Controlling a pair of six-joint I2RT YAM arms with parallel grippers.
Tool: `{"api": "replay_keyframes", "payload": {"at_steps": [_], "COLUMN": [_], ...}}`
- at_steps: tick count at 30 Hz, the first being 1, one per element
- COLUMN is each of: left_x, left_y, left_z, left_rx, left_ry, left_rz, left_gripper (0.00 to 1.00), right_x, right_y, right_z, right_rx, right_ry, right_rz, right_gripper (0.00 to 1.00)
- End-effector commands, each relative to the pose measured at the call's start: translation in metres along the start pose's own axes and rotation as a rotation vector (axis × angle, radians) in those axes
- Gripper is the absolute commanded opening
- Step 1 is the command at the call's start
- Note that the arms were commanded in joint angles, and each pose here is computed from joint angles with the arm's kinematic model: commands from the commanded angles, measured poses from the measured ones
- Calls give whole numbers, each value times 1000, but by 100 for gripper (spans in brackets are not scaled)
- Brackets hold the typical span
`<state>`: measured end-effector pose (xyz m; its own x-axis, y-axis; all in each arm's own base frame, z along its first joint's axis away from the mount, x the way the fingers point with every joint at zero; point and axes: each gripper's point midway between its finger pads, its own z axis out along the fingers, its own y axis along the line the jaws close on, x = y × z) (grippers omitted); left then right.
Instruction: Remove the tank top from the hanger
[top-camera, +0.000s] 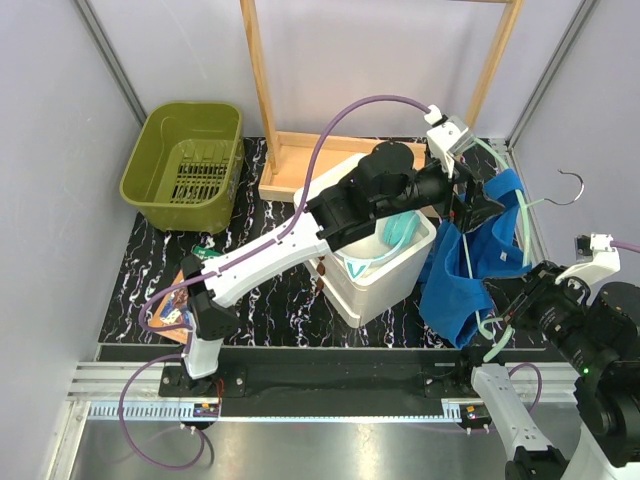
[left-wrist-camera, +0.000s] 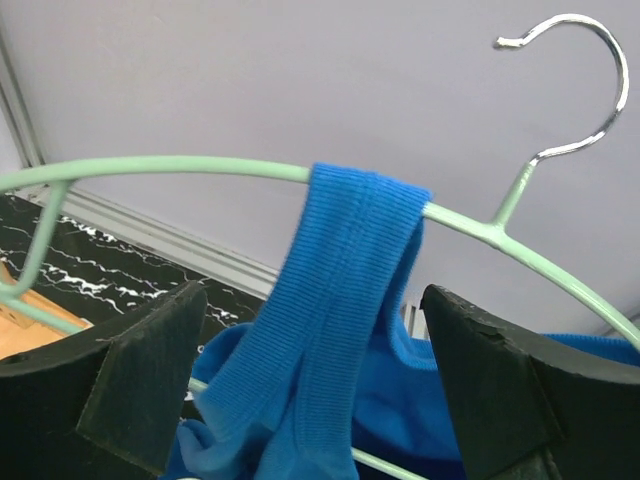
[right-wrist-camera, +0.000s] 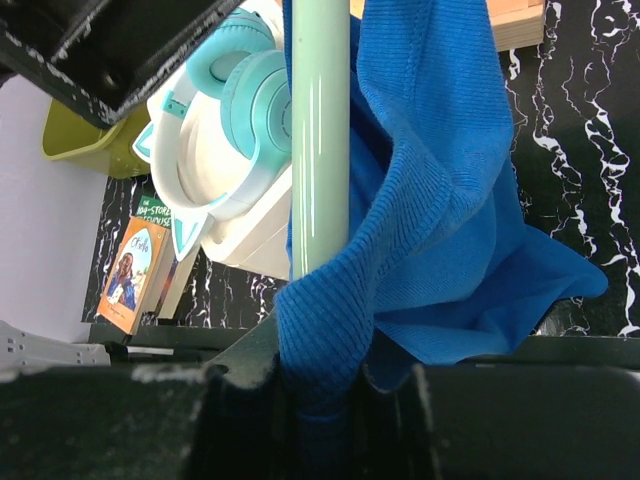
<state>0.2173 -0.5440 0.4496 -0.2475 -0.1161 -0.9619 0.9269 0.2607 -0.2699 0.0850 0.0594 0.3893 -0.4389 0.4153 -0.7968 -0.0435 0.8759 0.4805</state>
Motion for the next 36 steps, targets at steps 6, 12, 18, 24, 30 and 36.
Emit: {"api": "replay_keyframes", "payload": {"at_steps": [6, 12, 18, 24, 30, 36], "left_x": [-34, -49, -67, -125, -149, -138], "left_y": [-1, 5, 13, 33, 61, 99], "left_z": [6, 20, 16, -10, -20, -20], "left_rx": [-41, -64, -131, -279, -419, -506], "left_ry": [-128, -198, -264, -468, -609, -594], "left_rz": [30, 9, -23, -49, -117, -160], "left_gripper": [56, 14, 0, 0, 0, 0], "right_x": [15, 29, 41, 69, 91, 93], "right_y": [5, 2, -5, -14, -9, -6], "right_z": [-14, -25, -33, -45, -56, -78], "right_rx": [-26, -20, 2, -8, -88, -134], "right_ry": [50, 68, 75, 57, 48, -56], "right_rz": [17, 30, 38, 57, 41, -12], "right_gripper": [0, 0, 0, 0, 0, 0]}}
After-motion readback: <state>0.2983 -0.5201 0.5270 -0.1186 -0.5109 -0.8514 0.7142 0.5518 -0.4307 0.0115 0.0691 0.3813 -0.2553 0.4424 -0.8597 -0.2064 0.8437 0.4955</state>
